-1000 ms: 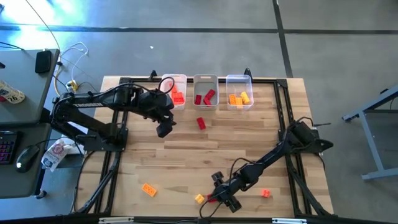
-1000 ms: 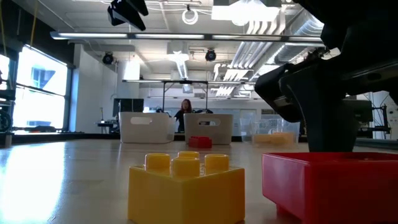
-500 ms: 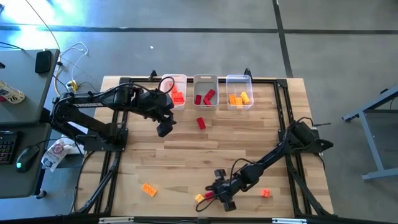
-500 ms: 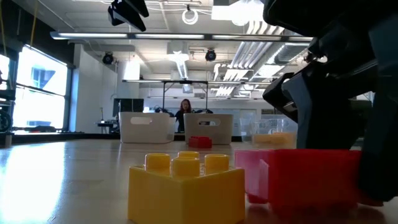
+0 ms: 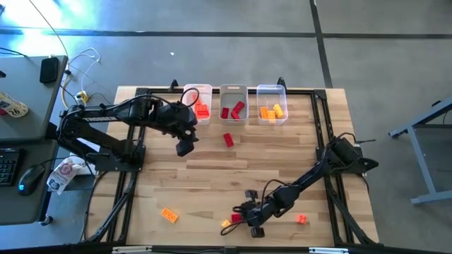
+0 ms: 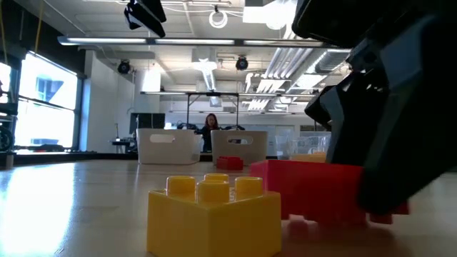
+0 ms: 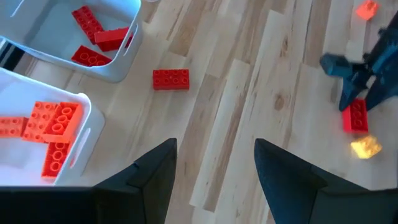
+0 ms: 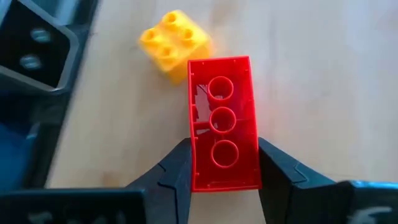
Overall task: Sort & place blocks by color
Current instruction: Put the red game piece into the gray bin
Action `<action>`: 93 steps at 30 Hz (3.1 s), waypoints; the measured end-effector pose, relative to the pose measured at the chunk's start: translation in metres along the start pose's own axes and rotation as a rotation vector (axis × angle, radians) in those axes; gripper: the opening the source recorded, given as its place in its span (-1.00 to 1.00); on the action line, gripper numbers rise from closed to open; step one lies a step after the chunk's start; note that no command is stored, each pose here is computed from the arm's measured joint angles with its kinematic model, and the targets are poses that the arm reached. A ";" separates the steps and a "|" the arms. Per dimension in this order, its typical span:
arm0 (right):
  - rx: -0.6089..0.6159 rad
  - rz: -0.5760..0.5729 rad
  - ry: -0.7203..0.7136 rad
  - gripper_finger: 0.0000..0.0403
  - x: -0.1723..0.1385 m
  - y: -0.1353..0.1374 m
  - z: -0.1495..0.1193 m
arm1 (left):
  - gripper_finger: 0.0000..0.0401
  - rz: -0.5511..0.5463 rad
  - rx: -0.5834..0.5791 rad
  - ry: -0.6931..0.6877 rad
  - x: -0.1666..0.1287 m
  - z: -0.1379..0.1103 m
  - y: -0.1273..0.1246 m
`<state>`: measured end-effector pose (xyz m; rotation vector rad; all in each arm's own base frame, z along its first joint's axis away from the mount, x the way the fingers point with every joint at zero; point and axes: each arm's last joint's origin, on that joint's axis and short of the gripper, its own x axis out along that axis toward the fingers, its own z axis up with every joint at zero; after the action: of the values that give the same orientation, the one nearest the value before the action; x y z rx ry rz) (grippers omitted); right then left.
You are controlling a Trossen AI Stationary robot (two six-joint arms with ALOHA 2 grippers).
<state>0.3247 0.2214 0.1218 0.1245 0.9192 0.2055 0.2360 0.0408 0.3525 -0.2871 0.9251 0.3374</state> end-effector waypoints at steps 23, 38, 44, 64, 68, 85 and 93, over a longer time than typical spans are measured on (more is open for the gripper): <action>0.181 -0.519 -0.297 -0.43 -0.055 -0.092 0.065 | 0.00 0.001 0.317 0.008 0.000 -0.001 0.000; 0.298 -0.781 -0.308 -0.43 -0.090 -0.230 0.091 | 0.00 0.033 0.345 0.006 0.000 -0.001 0.001; 0.358 -0.846 -0.309 -0.42 -0.101 -0.264 0.089 | 0.00 0.034 0.309 0.034 0.000 -0.003 0.002; 0.653 -0.689 -0.337 -0.42 -0.122 -0.335 0.073 | 0.00 0.037 0.265 0.052 0.000 -0.005 0.002; 0.650 -0.695 -0.325 -0.42 -0.123 -0.337 0.072 | 0.00 0.038 0.260 0.056 0.000 -0.005 0.002; 0.568 -0.670 -0.272 0.00 -0.125 -0.336 0.075 | 0.00 0.049 0.229 0.207 0.003 -0.017 0.005; 0.575 -0.569 -0.240 0.04 -0.143 -0.328 0.104 | 0.00 -0.109 0.225 0.252 0.002 -0.021 -0.002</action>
<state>0.3645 -0.1323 0.2314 0.4012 0.7194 -0.5965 0.2227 0.0308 0.3392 -0.1735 1.1799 0.0957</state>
